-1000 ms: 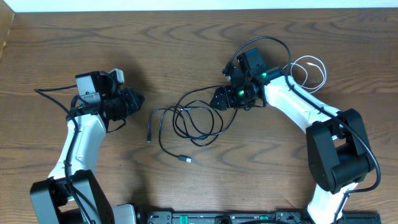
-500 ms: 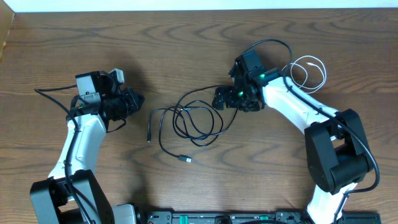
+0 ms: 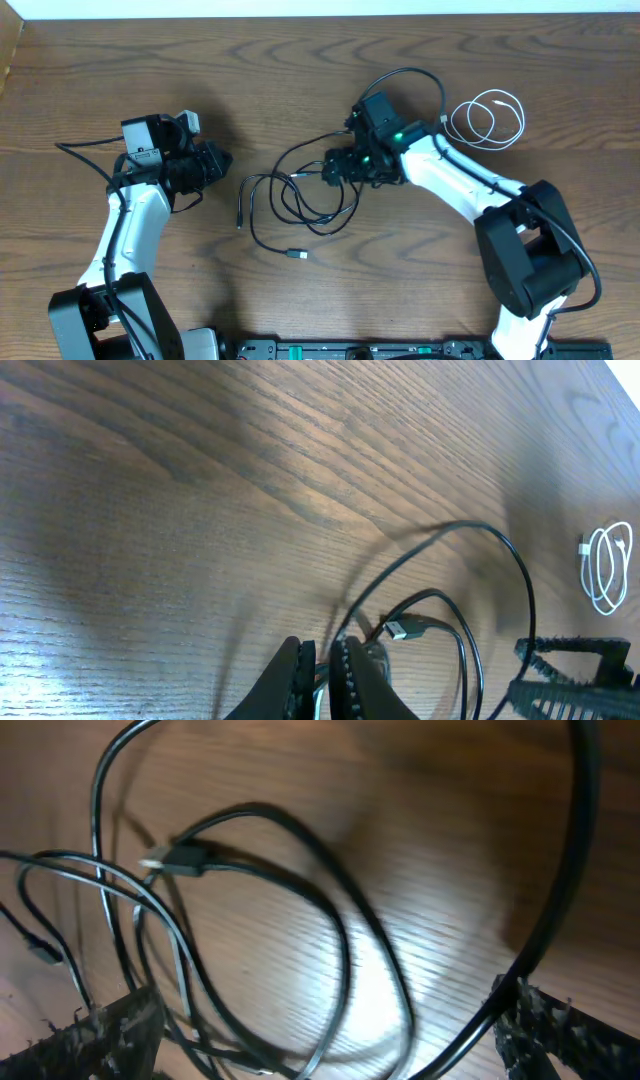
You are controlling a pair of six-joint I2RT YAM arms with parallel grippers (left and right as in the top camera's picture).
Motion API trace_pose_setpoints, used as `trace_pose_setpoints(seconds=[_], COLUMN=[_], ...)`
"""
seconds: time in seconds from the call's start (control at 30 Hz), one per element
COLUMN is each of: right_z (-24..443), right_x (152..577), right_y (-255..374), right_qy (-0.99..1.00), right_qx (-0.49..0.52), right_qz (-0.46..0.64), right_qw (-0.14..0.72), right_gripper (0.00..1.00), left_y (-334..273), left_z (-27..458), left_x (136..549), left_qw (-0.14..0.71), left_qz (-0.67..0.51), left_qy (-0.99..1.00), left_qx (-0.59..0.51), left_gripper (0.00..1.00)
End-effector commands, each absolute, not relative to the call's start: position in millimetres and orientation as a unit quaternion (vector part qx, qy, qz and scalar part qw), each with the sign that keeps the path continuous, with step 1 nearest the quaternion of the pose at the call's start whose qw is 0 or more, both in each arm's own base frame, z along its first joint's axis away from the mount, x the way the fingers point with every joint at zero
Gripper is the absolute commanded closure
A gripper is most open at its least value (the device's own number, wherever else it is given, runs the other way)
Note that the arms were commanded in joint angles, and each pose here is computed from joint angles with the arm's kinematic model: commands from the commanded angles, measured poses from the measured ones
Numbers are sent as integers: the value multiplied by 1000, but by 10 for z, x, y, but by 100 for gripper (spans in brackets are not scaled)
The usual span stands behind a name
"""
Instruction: Untangle cables
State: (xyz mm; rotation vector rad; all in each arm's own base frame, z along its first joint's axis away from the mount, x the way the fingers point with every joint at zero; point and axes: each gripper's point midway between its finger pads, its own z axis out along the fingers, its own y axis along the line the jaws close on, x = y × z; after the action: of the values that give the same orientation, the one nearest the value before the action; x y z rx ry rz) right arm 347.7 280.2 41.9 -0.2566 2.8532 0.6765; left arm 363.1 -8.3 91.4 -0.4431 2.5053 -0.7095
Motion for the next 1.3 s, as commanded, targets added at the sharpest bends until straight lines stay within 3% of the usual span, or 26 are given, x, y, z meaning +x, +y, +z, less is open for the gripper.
trace_pose_setpoints(seconds=[0.0, 0.13, 0.23, 0.53, 0.67, 0.8, 0.93, 1.07, 1.27], right_z=[450, 490, 528, 468, 398, 419, 624, 858, 809], right_x=[3416, 3393, 3405, 3580, 3596, 3575, 3352, 3089, 3060], right_y=[2921, 3079, 3172, 2970, 2773, 2763, 3113, 3454, 3518], right_qy=[962, 956, 950, 962, 971, 968, 941, 892, 894], right_qx=[-98, -116, -125, -107, -95, -128, -200, -272, -293], right_qz=[233, 243, 252, 184, 131, 124, 229, 340, 309], right_qw=[105, 119, 132, 174, 177, 178, 148, 121, 141], right_gripper=[7, 22, 24, 4, 6, 34, 56, 99, 99], left_y=[-98, -98, -98, -98, -98, -98, -98, -98, -98], left_z=[897, 898, 897, 897, 897, 897, 897, 897, 897], left_x=[3632, 3633, 3632, 3633, 3633, 3632, 3633, 3633, 3633], left_qw=[244, 244, 244, 244, 243, 243, 243, 243, 243], left_qz=[-263, -263, -263, -263, -264, -264, -264, -264, -264], left_qy=[919, 919, 919, 919, 918, 919, 918, 918, 918], left_qx=[-163, -163, -163, -163, -166, -166, -166, -166, -166], left_gripper=[88, 88, 88, 87, 83, 83, 83, 83, 83])
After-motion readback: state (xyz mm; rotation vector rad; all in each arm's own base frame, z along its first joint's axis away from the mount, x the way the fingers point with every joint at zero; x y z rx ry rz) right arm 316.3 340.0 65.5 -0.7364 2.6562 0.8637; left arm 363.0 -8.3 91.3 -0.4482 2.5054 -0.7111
